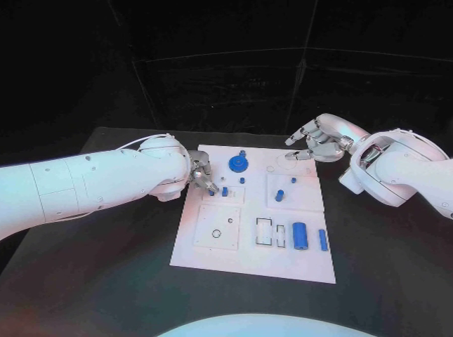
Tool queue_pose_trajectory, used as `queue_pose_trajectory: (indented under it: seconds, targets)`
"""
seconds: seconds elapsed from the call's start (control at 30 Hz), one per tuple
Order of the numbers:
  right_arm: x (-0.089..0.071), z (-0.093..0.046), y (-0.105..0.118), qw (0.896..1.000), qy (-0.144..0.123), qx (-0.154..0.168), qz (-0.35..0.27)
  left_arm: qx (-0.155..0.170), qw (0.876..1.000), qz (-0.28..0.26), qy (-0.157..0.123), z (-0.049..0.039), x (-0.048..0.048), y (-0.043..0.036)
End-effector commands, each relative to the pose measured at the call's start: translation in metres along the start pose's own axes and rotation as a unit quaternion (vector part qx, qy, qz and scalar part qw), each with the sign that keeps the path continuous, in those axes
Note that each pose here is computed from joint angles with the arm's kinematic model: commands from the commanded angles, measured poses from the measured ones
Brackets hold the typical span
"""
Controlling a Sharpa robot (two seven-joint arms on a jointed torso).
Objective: Assemble the parts on the task board
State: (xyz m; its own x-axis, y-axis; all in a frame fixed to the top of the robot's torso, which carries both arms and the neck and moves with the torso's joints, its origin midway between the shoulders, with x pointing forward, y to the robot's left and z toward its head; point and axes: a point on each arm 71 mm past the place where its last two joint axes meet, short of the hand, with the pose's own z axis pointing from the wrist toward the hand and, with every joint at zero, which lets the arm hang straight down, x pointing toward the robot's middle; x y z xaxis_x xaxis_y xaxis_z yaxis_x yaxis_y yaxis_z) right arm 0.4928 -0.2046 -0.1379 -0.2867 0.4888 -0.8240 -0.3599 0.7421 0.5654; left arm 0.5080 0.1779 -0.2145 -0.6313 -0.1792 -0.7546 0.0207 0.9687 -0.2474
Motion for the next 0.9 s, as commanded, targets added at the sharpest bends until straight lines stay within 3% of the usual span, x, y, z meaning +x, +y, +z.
queue_pose_trajectory:
  seconds: [0.03,0.57,0.9]
  targets:
    - [-0.0009,0.0000,0.0021,1.000,-0.002,-0.006,-0.001,-0.009,1.000,0.007,0.016,0.0017,0.0045,0.0020]
    - [-0.0012,-0.0003,0.0021,1.000,-0.003,-0.006,-0.001,-0.018,1.000,0.006,0.014,0.0043,0.0021,0.0049]
    - [-0.0017,-0.0005,0.0016,1.000,-0.005,-0.005,-0.001,-0.009,1.000,-0.009,0.000,0.0013,0.0000,0.0089]
